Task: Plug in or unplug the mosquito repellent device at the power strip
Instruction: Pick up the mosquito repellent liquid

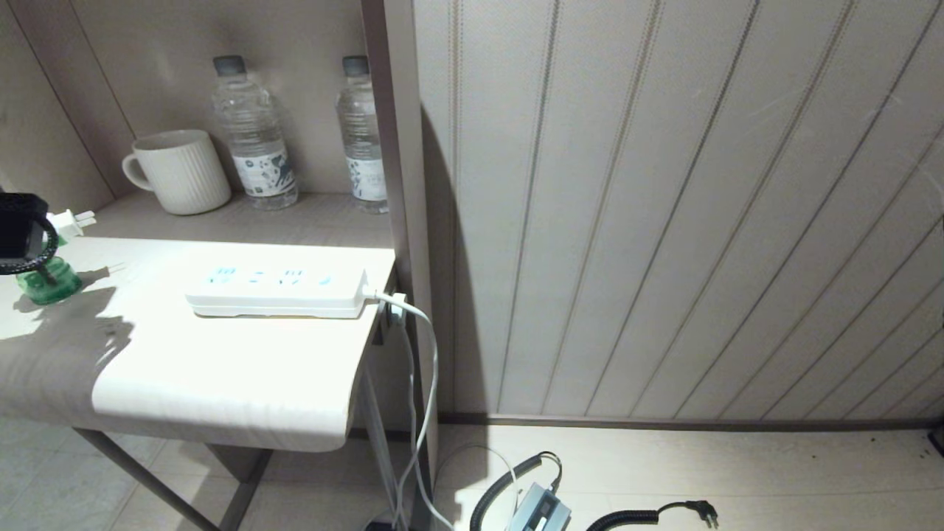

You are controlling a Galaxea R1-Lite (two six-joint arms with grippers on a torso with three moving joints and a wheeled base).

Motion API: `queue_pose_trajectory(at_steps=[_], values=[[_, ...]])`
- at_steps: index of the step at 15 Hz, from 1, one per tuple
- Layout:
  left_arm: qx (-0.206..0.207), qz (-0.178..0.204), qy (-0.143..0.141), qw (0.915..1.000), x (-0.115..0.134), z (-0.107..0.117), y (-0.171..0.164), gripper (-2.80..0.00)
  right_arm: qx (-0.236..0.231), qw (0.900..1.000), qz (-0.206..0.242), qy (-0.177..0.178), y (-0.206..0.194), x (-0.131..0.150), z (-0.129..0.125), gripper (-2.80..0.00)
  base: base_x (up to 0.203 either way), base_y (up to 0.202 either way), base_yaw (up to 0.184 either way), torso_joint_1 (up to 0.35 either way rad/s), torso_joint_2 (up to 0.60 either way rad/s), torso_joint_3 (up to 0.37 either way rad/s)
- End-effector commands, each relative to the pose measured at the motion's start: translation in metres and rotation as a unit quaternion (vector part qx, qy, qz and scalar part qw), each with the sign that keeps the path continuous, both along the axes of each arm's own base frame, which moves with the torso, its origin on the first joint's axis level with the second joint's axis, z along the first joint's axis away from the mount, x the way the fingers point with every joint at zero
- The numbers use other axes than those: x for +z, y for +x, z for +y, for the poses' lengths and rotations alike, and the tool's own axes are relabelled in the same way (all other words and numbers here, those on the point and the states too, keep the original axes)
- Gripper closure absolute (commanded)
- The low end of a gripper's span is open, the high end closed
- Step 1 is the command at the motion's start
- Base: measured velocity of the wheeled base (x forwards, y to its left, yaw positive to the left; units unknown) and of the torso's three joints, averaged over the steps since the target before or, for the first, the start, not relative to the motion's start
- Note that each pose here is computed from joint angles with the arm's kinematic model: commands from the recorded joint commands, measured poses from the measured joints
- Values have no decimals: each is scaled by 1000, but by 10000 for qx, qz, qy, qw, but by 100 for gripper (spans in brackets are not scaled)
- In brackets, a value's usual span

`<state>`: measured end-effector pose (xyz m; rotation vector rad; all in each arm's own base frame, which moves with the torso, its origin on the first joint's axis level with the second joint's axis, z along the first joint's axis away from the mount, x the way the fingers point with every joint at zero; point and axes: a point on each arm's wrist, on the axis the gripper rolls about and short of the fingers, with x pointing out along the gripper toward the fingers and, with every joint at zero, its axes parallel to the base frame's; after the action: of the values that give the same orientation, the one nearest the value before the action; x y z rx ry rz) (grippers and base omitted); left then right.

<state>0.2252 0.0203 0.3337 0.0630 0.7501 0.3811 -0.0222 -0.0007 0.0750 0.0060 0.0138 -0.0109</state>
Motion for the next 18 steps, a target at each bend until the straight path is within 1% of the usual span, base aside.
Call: queue_pose_trajectory(at_steps=[1, 3, 5, 8, 12, 18], values=[[-80, 272, -90, 9996, -15, -6, 32, 0, -7, 10000, 0, 0, 0, 0, 0, 0, 0, 0, 0, 0, 0, 0], [-74, 173, -252, 9995, -14, -16, 42, 0, -7, 10000, 0, 0, 0, 0, 0, 0, 0, 0, 0, 0, 0, 0], [-58, 58, -243, 9997, -9, -17, 44, 0, -6, 10000, 8, 0, 0, 0, 0, 0, 0, 0, 0, 0, 0, 0], [-46, -15, -240, 9997, -6, -17, 49, 0, 1, 10000, 0, 0, 0, 0, 0, 0, 0, 0, 0, 0, 0, 0], [-53, -95, -215, 9997, -6, -17, 55, 0, -7, 10000, 0, 0, 0, 0, 0, 0, 0, 0, 0, 0, 0, 0], [-45, -314, -201, 9993, -8, -16, 68, 0, -7, 10000, 0, 7, 0, 0, 0, 0, 0, 0, 0, 0, 0, 0]])
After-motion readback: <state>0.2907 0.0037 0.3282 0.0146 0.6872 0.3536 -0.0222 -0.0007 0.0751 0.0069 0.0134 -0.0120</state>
